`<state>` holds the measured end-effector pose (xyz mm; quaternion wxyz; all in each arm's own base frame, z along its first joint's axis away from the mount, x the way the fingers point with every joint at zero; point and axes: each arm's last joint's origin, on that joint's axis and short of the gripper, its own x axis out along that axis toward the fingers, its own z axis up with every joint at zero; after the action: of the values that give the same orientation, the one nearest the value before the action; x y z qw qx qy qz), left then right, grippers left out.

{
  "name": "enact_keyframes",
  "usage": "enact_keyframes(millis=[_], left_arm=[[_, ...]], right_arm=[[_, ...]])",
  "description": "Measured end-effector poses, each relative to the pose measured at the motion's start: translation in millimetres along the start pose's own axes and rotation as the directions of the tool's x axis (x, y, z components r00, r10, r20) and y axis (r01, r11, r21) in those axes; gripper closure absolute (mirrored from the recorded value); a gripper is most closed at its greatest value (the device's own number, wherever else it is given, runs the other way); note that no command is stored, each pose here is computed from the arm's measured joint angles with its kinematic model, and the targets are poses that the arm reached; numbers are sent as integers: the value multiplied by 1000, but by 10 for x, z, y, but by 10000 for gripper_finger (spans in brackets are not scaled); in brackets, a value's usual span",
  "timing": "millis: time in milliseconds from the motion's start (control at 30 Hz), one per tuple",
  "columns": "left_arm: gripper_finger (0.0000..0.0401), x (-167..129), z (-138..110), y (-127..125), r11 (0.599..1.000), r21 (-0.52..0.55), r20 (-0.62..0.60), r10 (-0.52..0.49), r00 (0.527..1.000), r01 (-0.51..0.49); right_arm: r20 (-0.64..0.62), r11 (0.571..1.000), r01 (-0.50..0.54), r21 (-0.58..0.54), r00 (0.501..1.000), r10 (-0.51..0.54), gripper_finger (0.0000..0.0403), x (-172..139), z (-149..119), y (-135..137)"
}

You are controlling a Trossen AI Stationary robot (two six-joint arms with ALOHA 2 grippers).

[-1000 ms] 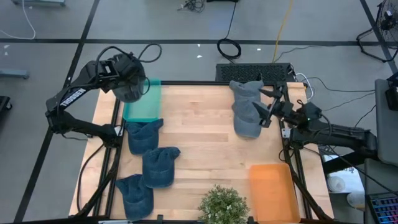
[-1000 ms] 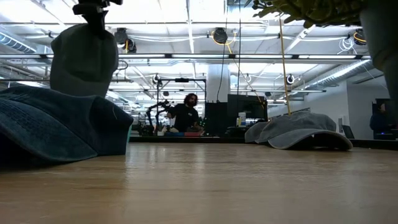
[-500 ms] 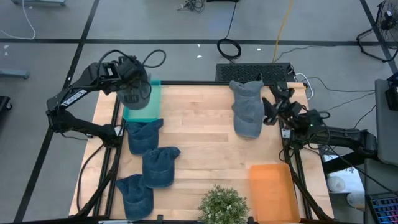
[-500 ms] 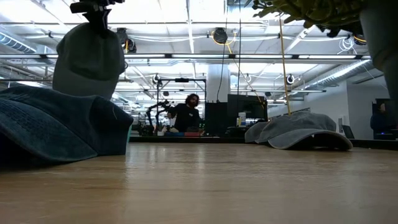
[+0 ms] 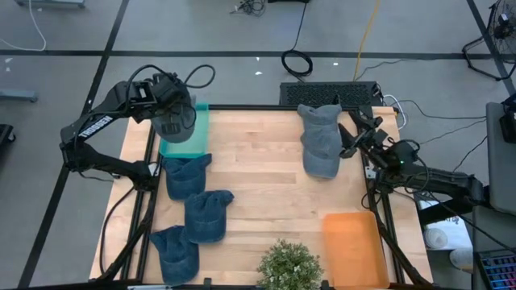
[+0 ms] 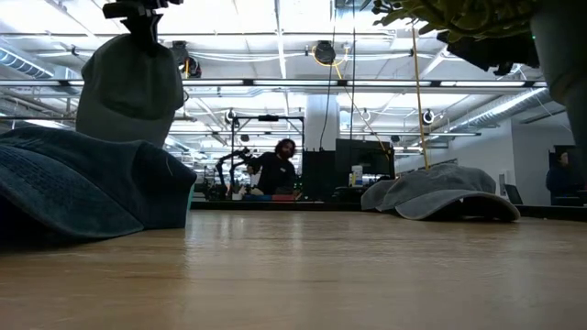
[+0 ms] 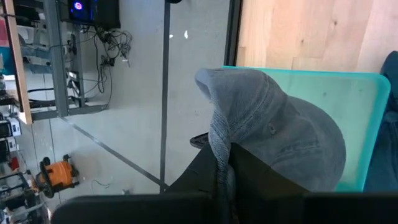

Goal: Pick & Place hat
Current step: Put the bottom gray cap into the green bin

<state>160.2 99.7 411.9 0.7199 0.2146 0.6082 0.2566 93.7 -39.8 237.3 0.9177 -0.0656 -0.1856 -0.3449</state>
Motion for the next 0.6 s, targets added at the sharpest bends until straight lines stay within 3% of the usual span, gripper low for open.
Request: enact_keyframes(millis=[600], left_arm=[[378,47,-30,-25,999,25,-74,47,996,-45]], right_arm=[[-151,998,-25,-52,988,17,144,-171,-115,-53]])
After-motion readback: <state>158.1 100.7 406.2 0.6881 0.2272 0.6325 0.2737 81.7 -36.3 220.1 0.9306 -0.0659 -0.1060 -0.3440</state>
